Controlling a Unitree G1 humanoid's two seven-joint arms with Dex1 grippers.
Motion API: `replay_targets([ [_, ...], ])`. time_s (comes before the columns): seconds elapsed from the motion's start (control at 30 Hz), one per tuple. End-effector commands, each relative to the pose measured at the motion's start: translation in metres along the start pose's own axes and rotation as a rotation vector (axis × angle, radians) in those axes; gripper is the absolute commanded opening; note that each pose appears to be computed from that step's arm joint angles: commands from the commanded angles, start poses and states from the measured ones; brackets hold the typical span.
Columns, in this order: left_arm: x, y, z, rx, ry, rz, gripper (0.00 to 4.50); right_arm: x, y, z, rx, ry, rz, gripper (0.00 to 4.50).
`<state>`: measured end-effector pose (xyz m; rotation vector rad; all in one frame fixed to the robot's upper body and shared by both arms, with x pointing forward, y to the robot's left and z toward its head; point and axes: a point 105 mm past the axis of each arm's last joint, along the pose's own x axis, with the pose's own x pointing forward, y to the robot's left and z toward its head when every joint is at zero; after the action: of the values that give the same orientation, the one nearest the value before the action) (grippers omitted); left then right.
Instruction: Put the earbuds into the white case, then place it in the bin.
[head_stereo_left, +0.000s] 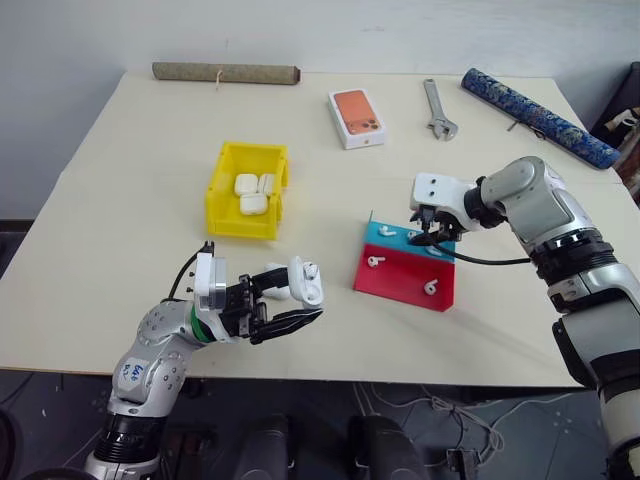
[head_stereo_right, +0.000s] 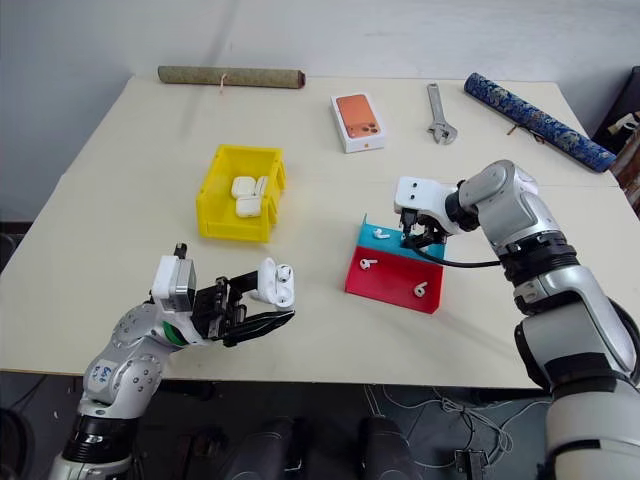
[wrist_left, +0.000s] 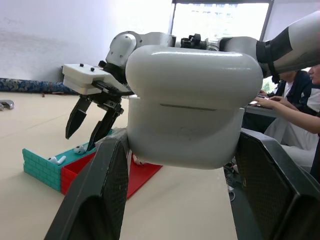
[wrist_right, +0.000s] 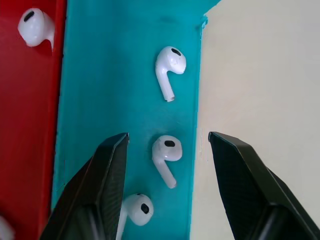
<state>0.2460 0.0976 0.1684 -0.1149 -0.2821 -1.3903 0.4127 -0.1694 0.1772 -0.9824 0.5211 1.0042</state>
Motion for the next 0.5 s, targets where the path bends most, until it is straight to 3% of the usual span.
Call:
replay_targets([
  [0.03,0.003,-0.006,0.008,0.031,-0.012,-0.015,2.74,-0.002,-0.007,-0.001,-0.065,0.034,-0.006,2.57],
  [0.5,0.004,-0.007,0.01,0.037,-0.01,-0.004,2.74,0.014,-0.008,0.001,-0.065,0.052,0.022,2.57],
])
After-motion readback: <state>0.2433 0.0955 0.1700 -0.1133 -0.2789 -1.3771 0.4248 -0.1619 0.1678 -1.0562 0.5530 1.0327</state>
